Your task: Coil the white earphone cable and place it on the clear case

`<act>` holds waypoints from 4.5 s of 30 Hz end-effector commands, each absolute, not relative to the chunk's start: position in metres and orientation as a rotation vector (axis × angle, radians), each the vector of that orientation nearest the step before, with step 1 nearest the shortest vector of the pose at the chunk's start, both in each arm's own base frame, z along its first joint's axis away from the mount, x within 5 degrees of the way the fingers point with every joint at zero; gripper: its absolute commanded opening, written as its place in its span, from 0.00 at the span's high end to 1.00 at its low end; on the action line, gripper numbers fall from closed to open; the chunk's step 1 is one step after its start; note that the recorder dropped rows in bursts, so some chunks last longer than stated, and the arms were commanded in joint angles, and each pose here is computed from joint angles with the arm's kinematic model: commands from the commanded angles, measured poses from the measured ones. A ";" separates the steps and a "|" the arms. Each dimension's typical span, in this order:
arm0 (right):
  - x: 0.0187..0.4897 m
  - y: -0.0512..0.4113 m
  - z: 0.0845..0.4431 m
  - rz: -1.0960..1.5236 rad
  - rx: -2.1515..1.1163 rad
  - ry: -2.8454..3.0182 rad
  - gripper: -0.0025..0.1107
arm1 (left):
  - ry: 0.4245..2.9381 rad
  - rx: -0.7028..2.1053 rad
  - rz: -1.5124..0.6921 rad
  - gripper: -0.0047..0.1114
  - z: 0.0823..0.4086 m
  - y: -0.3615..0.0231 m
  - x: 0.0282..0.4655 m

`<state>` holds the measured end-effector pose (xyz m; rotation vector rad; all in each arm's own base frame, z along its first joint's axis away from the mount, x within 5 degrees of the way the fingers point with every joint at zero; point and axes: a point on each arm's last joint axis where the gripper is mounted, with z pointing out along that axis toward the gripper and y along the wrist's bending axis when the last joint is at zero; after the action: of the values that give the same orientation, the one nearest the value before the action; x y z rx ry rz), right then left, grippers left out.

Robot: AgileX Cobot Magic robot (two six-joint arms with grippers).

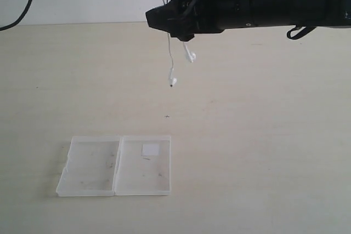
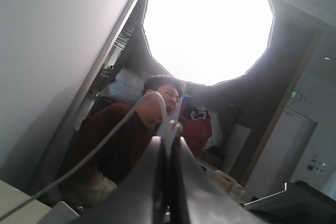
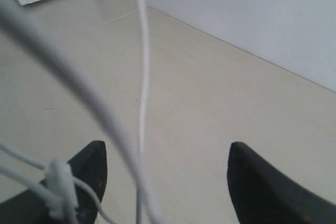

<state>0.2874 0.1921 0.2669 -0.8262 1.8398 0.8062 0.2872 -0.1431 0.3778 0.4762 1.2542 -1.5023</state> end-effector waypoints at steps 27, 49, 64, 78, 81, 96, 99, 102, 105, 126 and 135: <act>0.303 0.203 0.275 0.890 -0.759 1.840 0.55 | 1.232 0.457 -1.540 0.96 0.382 -0.143 0.286; 0.250 0.170 0.311 0.721 -0.948 2.106 0.98 | 1.520 0.595 -1.385 0.96 0.356 -0.146 0.289; 0.228 0.160 0.311 0.712 -1.039 2.274 0.98 | 1.827 0.590 -1.092 0.96 0.327 -0.139 0.301; 0.221 0.158 0.307 0.737 -1.104 2.348 0.98 | 2.063 0.579 -1.092 0.96 0.291 -0.140 0.310; 0.221 0.157 0.310 0.727 -1.091 2.331 0.98 | 2.079 0.579 -1.119 0.96 0.288 -0.141 0.310; 0.219 0.149 0.341 0.637 -0.940 2.138 0.98 | 2.086 0.719 -1.167 0.96 0.265 -0.144 0.301; 0.220 0.149 0.343 0.632 -0.923 2.125 0.98 | 2.059 0.792 -1.186 0.96 0.262 -0.145 0.295; 0.221 0.149 0.344 0.638 -0.897 2.113 0.98 | 2.025 0.849 -1.192 0.96 0.263 -0.146 0.293; 0.221 0.151 0.346 0.675 -0.861 2.100 0.98 | 2.019 0.858 -1.192 0.96 0.263 -0.146 0.293; 0.223 0.152 0.348 0.689 -0.829 2.088 0.98 | 2.003 0.883 -1.221 0.36 0.265 -0.147 0.290; 0.221 0.152 0.347 0.695 -0.849 2.101 0.98 | 2.011 0.851 -1.171 0.34 0.267 -0.145 0.293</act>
<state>0.2232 0.1520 0.3431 -0.8433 2.1123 0.6898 0.2913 -0.1472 0.2642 0.8764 2.0130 -1.1998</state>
